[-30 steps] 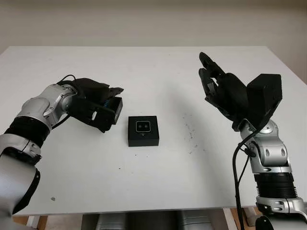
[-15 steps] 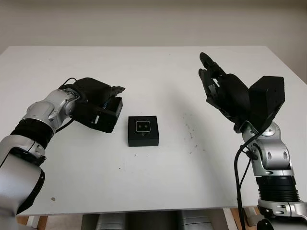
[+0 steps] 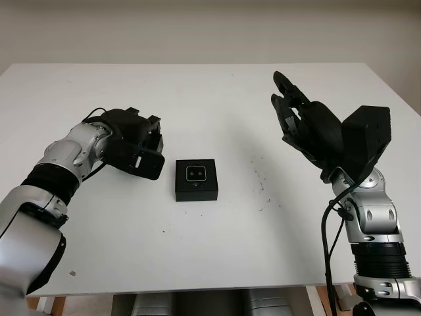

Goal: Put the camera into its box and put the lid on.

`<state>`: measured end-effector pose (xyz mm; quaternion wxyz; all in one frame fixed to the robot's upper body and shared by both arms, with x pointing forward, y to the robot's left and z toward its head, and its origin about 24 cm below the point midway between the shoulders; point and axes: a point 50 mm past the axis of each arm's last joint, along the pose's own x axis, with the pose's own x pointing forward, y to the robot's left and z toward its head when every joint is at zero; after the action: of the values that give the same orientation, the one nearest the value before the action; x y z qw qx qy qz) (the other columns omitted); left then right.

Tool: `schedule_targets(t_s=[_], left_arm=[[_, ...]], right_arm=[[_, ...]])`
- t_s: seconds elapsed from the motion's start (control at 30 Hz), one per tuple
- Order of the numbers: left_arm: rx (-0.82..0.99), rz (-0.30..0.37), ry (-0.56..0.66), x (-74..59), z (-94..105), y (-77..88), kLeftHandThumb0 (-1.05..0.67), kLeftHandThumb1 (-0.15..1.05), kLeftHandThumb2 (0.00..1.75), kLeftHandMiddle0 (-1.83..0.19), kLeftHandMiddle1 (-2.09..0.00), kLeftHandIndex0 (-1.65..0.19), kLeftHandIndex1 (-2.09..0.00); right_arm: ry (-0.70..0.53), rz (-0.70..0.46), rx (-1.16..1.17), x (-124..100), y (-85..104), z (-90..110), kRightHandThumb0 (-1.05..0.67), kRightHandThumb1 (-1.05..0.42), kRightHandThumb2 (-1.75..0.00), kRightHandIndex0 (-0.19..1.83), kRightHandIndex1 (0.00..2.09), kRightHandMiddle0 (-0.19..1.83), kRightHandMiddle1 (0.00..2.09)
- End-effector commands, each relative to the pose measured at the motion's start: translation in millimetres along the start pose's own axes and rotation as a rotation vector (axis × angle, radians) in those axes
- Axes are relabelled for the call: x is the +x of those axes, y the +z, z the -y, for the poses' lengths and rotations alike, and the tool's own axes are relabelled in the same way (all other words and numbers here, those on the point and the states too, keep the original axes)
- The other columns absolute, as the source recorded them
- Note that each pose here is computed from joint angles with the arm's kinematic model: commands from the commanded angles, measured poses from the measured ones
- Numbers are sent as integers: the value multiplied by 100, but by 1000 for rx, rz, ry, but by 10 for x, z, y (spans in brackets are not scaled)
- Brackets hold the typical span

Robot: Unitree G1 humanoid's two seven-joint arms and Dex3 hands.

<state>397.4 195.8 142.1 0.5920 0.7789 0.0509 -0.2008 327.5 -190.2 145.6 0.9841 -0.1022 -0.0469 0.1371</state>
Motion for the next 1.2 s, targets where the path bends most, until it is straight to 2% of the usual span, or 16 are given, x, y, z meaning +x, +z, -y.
schedule_targets(t_s=[0.0, 0.13, 0.23, 0.3, 0.37, 0.5, 0.63, 0.67, 0.73, 0.83, 0.87, 1.03, 1.1, 1.17], left_arm=[[17, 16, 38, -11, -40, 29, -54, 96, 6, -2, -188, -1, -143], [23, -11, 77, -4, 4, 45, -42, 104, 11, -26, -207, -7, -184], [49, -43, 95, 2, 23, 69, -35, 105, 20, -37, -209, 1, -200], [53, -56, 114, 1, 27, 84, -30, 105, 25, -46, -209, -3, -208], [43, -67, 121, -7, 0, 106, -24, 105, 25, -54, -209, -10, -209], [-65, -77, 104, -58, -142, 167, -23, 105, 15, -48, -209, -15, -156], [-136, -58, 56, -140, -279, 221, -26, 105, 20, -33, -209, 0, -149], [-152, -45, 45, -166, -331, 237, -26, 105, 21, -31, -209, 2, -154], [-192, -12, 19, -222, -435, 266, -22, 105, 24, -35, -207, -17, -185], [-255, 17, -39, -292, -556, 289, -22, 105, 30, -46, -199, -34, -206], [-271, 30, -56, -312, -591, 295, -23, 105, 30, -49, -196, -31, -207], [-306, 94, -103, -391, -699, 322, -26, 105, 35, -69, -204, -50, -209], [-306, 104, -112, -414, -727, 338, -27, 105, 36, -70, -204, -52, -209], [-288, 103, -128, -444, -777, 371, -27, 105, 34, -62, -208, -47, -209]], right_arm=[[3, 35, -2, -13, 60, 11, -62, -105, -70, -5, 6, -5, 6], [-3, 35, -6, -16, 61, -3, -62, -105, -69, -3, 7, -3, 7], [-1, 39, 5, -21, 57, -10, -60, -105, -70, -2, 8, -2, 8], [-1, 41, 10, -22, 54, -15, -59, -105, -69, -1, 8, -2, 8], [-8, 36, 11, -24, 49, -20, -59, -105, -69, 0, 8, -1, 8], [-16, 21, 15, -34, 40, -35, -58, -105, -68, 1, 8, 0, 9], [-8, 12, 16, -37, 36, -54, -60, -105, -67, 0, 7, -1, 8], [-7, 12, 13, -35, 34, -61, -61, -105, -66, 0, 7, -1, 8], [-7, 13, 11, -32, 30, -76, -62, -105, -65, 0, 7, -2, 7], [-1, 23, 10, -22, 21, -95, -62, -105, -65, -1, 6, -3, 7], [1, 23, 12, -17, 17, -101, -63, -105, -65, -2, 6, -4, 6], [10, 16, -41, 4, -29, -121, -67, -105, -65, -3, 5, -6, 5], [11, 8, -48, 13, -37, -128, -67, -105, -66, -3, 5, -6, 5], [12, -1, -45, 24, -41, -138, -67, -105, -66, -2, 6, -4, 6]])
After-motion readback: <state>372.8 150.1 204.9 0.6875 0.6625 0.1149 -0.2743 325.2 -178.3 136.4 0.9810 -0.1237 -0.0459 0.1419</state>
